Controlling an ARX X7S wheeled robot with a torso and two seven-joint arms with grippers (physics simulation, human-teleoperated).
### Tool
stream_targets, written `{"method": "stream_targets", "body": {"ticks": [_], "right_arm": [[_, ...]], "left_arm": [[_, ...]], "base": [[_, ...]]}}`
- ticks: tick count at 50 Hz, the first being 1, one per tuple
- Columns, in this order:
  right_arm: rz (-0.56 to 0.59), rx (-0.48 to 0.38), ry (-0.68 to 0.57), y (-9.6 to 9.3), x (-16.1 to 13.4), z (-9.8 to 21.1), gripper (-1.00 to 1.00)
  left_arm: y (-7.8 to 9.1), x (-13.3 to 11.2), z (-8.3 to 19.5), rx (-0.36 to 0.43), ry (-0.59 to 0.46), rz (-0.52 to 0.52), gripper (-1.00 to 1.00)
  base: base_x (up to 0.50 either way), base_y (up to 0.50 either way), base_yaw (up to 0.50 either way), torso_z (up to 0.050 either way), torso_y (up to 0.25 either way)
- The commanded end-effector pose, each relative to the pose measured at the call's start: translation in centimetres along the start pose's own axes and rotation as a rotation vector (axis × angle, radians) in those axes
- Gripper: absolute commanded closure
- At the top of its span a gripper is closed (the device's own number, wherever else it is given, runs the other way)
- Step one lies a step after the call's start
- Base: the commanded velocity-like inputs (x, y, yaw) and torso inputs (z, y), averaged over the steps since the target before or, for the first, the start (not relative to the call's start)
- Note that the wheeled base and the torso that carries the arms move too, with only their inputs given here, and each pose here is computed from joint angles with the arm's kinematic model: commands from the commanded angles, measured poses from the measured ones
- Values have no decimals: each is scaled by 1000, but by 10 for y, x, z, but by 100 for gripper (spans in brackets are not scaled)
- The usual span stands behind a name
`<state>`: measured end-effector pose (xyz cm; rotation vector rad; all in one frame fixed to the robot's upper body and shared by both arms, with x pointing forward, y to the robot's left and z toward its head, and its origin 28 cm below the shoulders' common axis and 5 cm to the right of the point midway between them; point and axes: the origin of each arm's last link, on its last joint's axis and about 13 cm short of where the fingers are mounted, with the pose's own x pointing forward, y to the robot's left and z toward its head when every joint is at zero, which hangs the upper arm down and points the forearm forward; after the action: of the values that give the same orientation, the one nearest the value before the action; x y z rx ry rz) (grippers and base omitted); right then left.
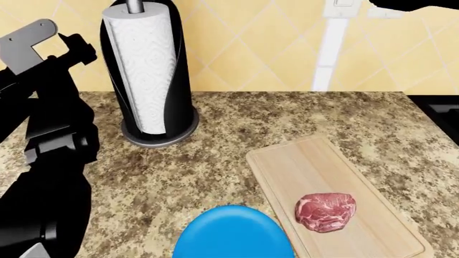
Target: Pick the steak from the plate and place it on the cutting board. Then pick the condiment bottle from the cabinet and place it next to the cutting board.
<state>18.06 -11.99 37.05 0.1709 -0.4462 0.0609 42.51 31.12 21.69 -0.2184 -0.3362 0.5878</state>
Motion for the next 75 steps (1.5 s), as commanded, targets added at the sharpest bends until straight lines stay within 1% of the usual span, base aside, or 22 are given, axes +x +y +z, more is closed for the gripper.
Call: {"method": "stream_targets", "body": {"ticks": [1,11,17,27,33,42,48,54,59,61,64,66,75], "right_arm": [[-12,-1,-51,1,-16,20,-100],[-17,-14,-100,5,-41,33,-100],[11,-21,-130,10,-52,38,-100],[86,-9,-185,22,-73,52,-100],[91,-32,-238,27,-85,60,-100],[89,-89,-351,38,-100,78,-100],[99,-90,-384,43,-103,87,-100],[101,-86,-402,44,-103,92,-100],[101,-85,-408,45,-101,95,-100],[100,-84,-406,46,-100,96,-100],[101,-84,-404,47,-98,97,-100],[100,-85,-404,47,-97,98,-100],[93,-81,-394,51,-88,101,-100]], "left_arm": [[0,0,-1,12,1,-3,-100],[0,-1,-1,12,7,-7,-100],[0,-1,-1,14,7,-9,-100],[-1,-1,-2,25,8,-10,-100],[-1,-1,-2,27,8,-11,-100],[-1,-1,-2,29,10,-10,-100],[-1,-1,-3,30,12,-5,-100],[-2,-2,-4,68,13,0,-100],[-2,-2,-4,76,13,-1,-100],[-3,-2,-3,98,2,-7,-100],[-5,-4,-5,188,-36,-21,-100],[-6,-5,-6,210,-43,-28,-100],[-5,-4,-6,196,-34,-33,-100]], "base": [[0,0,0,0,0],[0,0,0,0,0],[0,0,0,0,0],[0,0,0,0,0],[0,0,0,0,0],[0,0,0,0,0],[0,0,0,0,0],[0,0,0,0,0],[0,0,0,0,0],[0,0,0,0,0],[0,0,0,0,0],[0,0,0,0,0],[0,0,0,0,0]]}}
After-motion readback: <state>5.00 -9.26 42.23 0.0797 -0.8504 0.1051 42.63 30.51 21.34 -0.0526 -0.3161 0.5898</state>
